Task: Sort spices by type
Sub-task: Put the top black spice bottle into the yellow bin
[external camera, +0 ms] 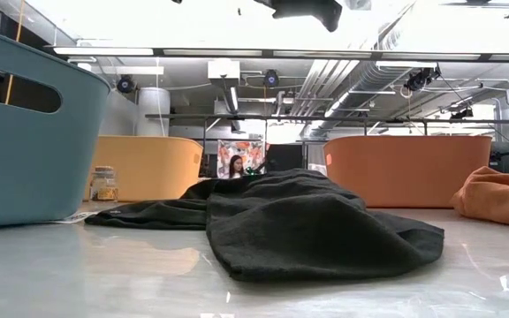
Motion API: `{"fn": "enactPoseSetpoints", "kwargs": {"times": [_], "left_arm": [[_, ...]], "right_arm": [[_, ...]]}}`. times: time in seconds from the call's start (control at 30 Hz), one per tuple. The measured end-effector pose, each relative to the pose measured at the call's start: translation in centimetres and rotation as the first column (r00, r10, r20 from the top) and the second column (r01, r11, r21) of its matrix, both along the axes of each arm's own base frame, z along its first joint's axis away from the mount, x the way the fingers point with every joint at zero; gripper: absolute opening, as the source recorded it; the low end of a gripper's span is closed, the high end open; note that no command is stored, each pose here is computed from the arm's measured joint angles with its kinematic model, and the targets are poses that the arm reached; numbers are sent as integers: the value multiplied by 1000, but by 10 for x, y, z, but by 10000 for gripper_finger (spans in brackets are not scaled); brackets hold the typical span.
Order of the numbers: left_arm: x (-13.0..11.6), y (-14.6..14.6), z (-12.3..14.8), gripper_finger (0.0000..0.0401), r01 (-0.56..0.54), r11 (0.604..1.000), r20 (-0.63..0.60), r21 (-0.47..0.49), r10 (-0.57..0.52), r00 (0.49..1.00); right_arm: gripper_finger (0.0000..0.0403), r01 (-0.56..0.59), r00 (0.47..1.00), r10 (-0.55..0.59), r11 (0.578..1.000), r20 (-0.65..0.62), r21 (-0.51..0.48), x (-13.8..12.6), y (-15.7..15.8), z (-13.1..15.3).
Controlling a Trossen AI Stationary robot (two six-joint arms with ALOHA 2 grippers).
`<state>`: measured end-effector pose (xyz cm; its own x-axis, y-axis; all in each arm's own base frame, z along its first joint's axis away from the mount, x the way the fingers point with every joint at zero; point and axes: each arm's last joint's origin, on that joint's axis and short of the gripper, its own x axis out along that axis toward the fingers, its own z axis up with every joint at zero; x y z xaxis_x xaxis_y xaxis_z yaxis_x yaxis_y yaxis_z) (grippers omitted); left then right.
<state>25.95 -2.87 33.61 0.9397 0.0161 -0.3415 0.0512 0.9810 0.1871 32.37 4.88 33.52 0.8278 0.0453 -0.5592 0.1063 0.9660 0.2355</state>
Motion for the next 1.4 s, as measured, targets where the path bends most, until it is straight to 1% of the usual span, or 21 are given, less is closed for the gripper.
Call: {"fn": "enactPoseSetpoints", "kwargs": {"times": [0.1,0.27,0.33,0.43,0.53,0.63,0.77,0.9,0.97,1.13,1.3,1.4], "left_arm": [[1,1,0,246,-30,999,3,13,30,1000],[1,1,0,246,-34,999,12,8,33,999],[3,0,-1,246,-10,1000,10,-24,10,1000],[5,-5,-1,246,57,997,12,-55,-56,998],[4,-10,-2,246,84,996,9,-33,-84,996],[6,-10,-2,246,60,998,20,-5,-60,998],[9,-7,-1,246,19,1000,44,3,-19,999],[14,-9,1,246,73,997,92,-27,-70,993],[15,-10,0,246,103,994,87,-35,-100,991],[23,-12,-8,246,110,993,65,-35,-108,992],[30,-14,-11,246,121,992,85,-38,-117,989],[33,-15,-14,246,142,989,76,-44,-139,987]], "right_arm": [[199,-27,1000,27,1000,7,0,0,4,1],[199,-33,999,33,999,24,-1,0,6,3],[199,-29,999,29,1000,18,-4,0,6,2],[199,-15,1000,15,1000,6,-19,-1,5,1],[199,-18,1000,18,1000,7,-19,-1,5,1],[199,-15,1000,15,1000,10,-19,-1,5,1],[199,-5,1000,5,1000,10,-17,0,4,1],[199,-14,1000,14,1000,7,-19,-1,5,1],[199,-22,1000,22,1000,-3,-16,-1,5,0],[199,-31,999,31,999,-7,-7,-1,5,0],[199,-35,999,35,999,-3,-1,0,6,0],[199,-49,999,49,999,-12,5,1,6,-3]]}}
